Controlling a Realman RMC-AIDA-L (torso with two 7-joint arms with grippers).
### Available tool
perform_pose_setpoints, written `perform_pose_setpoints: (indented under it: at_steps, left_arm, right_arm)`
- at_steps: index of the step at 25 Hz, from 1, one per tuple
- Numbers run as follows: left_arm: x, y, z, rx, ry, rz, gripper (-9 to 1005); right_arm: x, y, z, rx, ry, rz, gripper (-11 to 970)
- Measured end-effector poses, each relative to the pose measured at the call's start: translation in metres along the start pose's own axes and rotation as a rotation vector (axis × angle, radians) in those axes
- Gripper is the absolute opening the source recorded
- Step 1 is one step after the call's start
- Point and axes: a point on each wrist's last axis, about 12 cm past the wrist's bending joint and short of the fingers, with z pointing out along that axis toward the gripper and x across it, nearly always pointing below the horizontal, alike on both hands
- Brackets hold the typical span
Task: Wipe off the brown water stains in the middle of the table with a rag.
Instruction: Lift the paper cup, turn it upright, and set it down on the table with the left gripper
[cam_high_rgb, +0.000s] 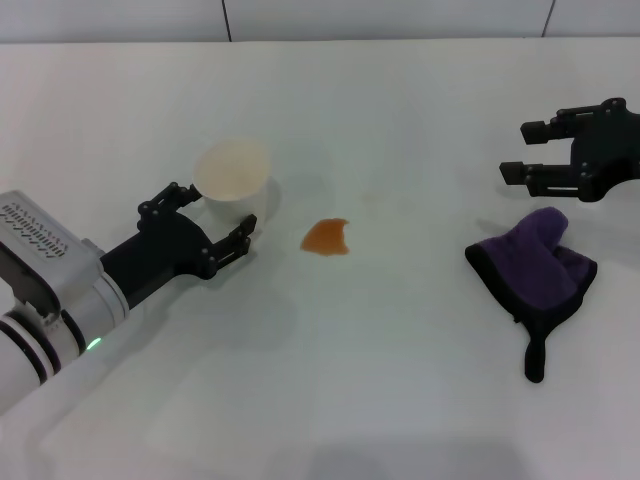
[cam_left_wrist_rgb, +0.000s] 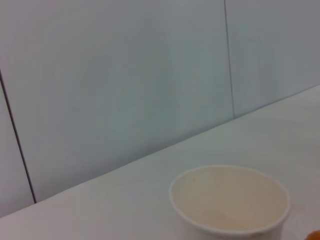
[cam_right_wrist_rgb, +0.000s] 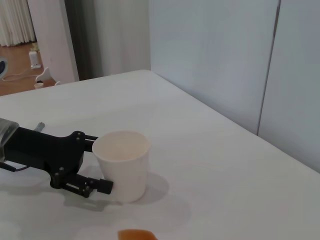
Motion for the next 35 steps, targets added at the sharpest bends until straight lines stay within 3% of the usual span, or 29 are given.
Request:
perform_pose_setpoints:
  at_steps: [10,21,27,35]
  left_arm:
    - [-0.001,0.0,0.001,0.004,0.0,-0.005,889]
    - [-0.003,0.0,-0.001,0.006,-0.032,-0.018,885]
    - [0.0,0.008,-0.008,-0.049,-0.027,-0.034,884]
    - [0.004,0.01,-0.013,-0.042,-0.01,-0.036,882]
  right_arm:
    - [-0.002,-0.001,-0.001,0.005,-0.002,-0.006,560]
    - [-0.002,-0.002,-0.003,0.013,0.0,-0.009,559]
    - [-0.002,-0.003,-0.003,0.017,0.0,-0.009,559]
    - [-0.004,-0.003,0.0,0.018,0.001,-0.014,559]
